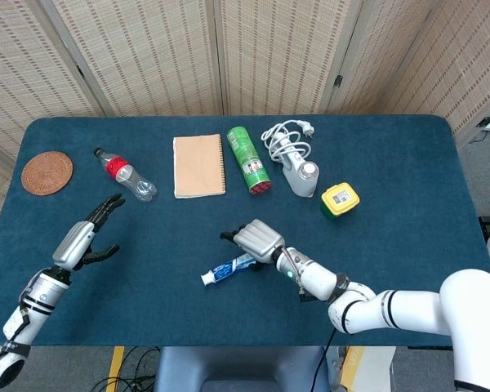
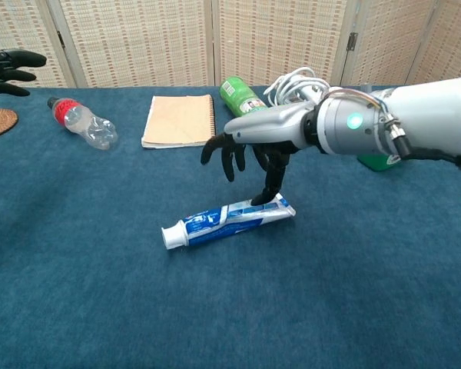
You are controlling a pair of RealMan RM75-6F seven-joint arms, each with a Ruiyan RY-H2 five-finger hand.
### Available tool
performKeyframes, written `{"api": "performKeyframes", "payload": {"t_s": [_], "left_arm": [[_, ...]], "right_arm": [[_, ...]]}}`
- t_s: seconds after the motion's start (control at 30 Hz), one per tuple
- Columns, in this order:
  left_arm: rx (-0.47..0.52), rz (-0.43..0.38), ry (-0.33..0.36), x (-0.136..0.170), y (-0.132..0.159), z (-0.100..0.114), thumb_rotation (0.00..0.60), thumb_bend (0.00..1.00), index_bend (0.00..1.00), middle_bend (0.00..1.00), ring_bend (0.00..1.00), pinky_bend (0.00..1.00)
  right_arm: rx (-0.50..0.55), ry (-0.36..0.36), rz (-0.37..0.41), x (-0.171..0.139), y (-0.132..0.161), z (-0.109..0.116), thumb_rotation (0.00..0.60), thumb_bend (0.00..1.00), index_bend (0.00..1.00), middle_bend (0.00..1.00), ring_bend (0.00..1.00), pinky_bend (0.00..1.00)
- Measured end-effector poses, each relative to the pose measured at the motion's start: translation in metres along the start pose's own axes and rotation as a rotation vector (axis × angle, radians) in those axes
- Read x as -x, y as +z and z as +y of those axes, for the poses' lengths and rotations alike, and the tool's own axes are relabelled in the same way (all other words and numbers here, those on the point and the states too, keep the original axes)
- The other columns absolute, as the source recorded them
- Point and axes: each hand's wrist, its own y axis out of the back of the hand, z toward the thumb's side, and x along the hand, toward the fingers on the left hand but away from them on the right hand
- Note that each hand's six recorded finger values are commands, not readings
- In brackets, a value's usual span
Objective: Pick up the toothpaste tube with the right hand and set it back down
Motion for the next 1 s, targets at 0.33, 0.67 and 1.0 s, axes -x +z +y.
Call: {"api": "performKeyframes", "payload": {"t_s": [0.33, 0.67, 1.0], "left_arm": [[-0.022, 0.11, 0.119, 0.012, -0.021, 0.027, 0.6, 0.0, 0.0, 0.0, 0.0, 0.13], [-0.147, 0.258, 0.229, 0.043, -0.039, 0.051, 0.6, 0.05, 0.06, 0.0, 0.0, 0.13], [-0.297, 0.39, 0.293, 0.091, -0.044, 0.056, 0.6, 0.05, 0.07, 0.0, 0.0, 0.13]], "right_arm": [[0.05, -0.174, -0.121, -0.06, -0.056, 0.031, 0.6, 0.33, 0.0, 0.23, 0.2, 0.36], [0.005, -0.328, -0.336, -0.171, -0.114, 0.028, 0.6, 0.38, 0.0, 0.25, 0.2, 0.36], [-0.002, -0.438, -0.533, -0.272, -0.133, -0.011, 0.6, 0.37, 0.0, 0.21, 0.2, 0.36]]}}
